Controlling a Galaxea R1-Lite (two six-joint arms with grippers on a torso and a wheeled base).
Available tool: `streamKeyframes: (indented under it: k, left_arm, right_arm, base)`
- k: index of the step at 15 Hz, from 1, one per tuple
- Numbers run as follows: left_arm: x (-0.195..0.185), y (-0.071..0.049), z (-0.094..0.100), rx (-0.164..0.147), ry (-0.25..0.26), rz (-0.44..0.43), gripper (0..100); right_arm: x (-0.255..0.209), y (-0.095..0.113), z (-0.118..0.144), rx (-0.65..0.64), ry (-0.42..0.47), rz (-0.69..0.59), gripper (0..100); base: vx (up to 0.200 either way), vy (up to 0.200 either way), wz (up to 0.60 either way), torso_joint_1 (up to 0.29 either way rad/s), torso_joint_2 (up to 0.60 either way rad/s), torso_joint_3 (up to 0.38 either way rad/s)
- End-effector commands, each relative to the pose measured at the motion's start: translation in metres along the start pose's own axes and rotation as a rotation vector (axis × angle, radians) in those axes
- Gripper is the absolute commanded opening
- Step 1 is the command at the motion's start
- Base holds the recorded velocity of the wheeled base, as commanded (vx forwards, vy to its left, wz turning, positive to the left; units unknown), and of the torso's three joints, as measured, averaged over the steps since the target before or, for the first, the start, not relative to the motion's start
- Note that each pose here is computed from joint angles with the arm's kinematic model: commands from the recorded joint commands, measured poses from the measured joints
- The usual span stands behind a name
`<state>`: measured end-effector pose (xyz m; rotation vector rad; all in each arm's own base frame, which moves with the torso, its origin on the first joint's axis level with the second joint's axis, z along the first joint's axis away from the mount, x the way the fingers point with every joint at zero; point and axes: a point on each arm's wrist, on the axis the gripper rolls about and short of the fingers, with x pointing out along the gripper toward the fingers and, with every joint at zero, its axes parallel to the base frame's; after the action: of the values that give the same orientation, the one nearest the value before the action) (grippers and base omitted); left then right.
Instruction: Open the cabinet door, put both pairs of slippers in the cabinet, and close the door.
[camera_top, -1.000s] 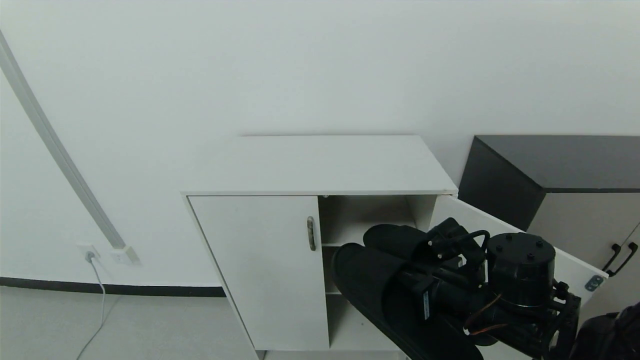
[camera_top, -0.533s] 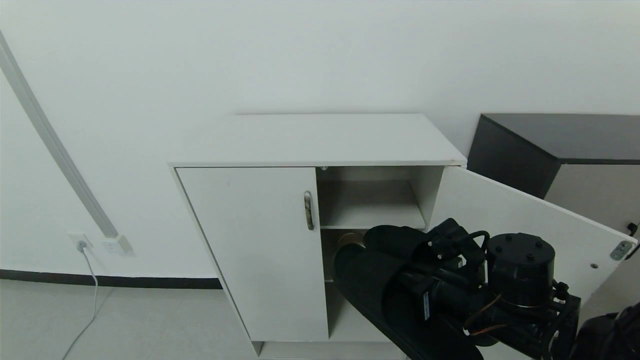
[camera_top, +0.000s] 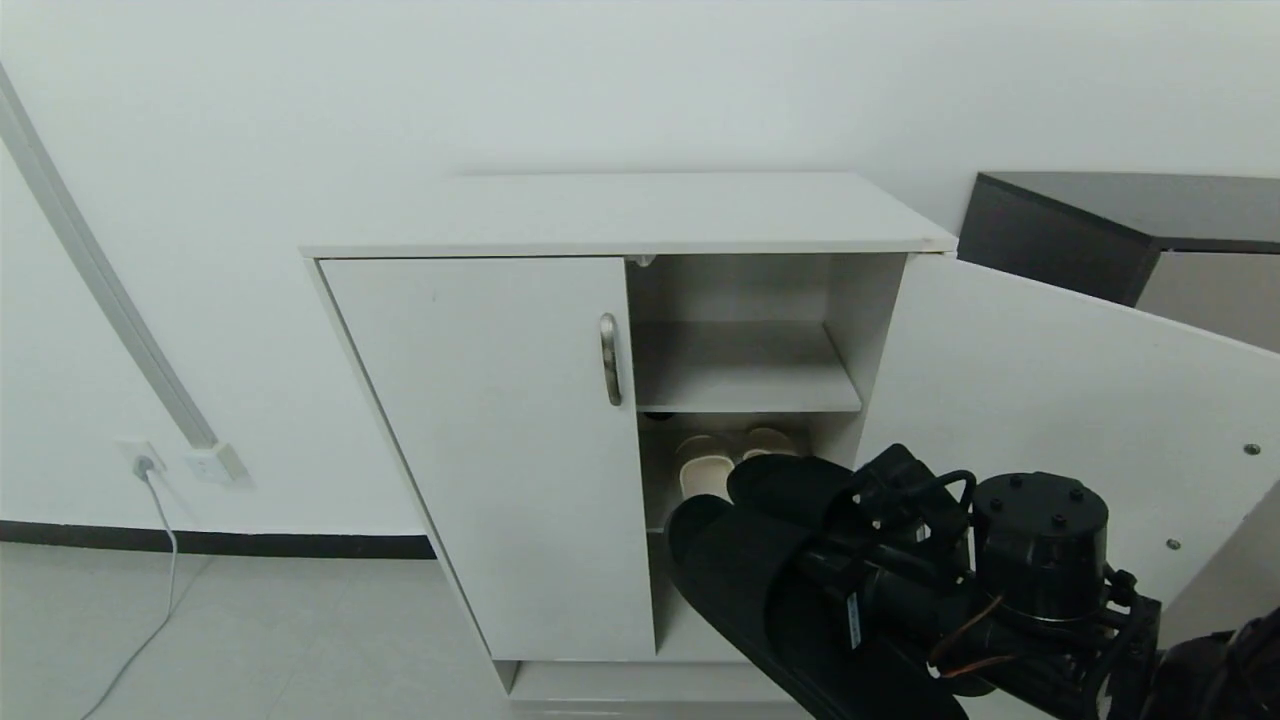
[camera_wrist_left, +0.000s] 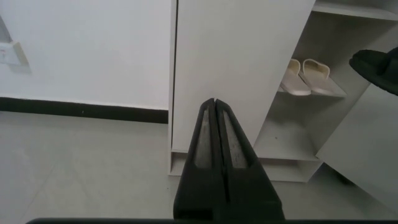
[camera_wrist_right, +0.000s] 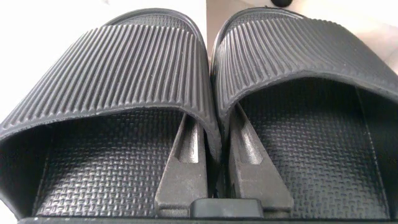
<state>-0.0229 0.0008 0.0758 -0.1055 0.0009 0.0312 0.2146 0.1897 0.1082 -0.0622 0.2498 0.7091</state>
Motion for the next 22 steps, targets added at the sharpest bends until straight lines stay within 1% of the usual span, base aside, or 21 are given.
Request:
streamKeyframes:
  k: [1,7,9,19,22]
  left_arm:
    - [0.000,0.000,0.000,0.000,-0.001,0.001,0]
    - [0.000,0.000,0.000,0.000,0.000,0.001,0]
    - [0.000,0.000,0.000,0.000,-0.001,0.000,0]
    - [0.000,0.000,0.000,0.001,-0.001,0.000,0]
    - [0.000,0.000,0.000,0.001,-0.001,0.000,0]
  right_arm:
    - [0.001,0.001,-0.002,-0.001,0.006,0.004,0]
    - [0.003,0.002,-0.006,-0.004,0.006,0.007,0]
    - [0.003,0.002,-0.005,-0.002,0.004,0.005,0]
    - [0.010,0.002,-0.012,-0.015,-0.034,0.009,0]
    - [0.011,0.002,-0.014,-0.017,-0.028,0.009,0]
  base:
    - [0.000,0.000,0.00,-0.095,0.45,0.354]
    - [0.000,0.000,0.00,-0.047,0.44,0.383]
    - [0.000,0.000,0.00,-0.012,0.22,0.220]
    - [0.000,0.000,0.00,0.000,0.01,0.012]
    - [0.000,0.000,0.00,0.000,0.00,0.000]
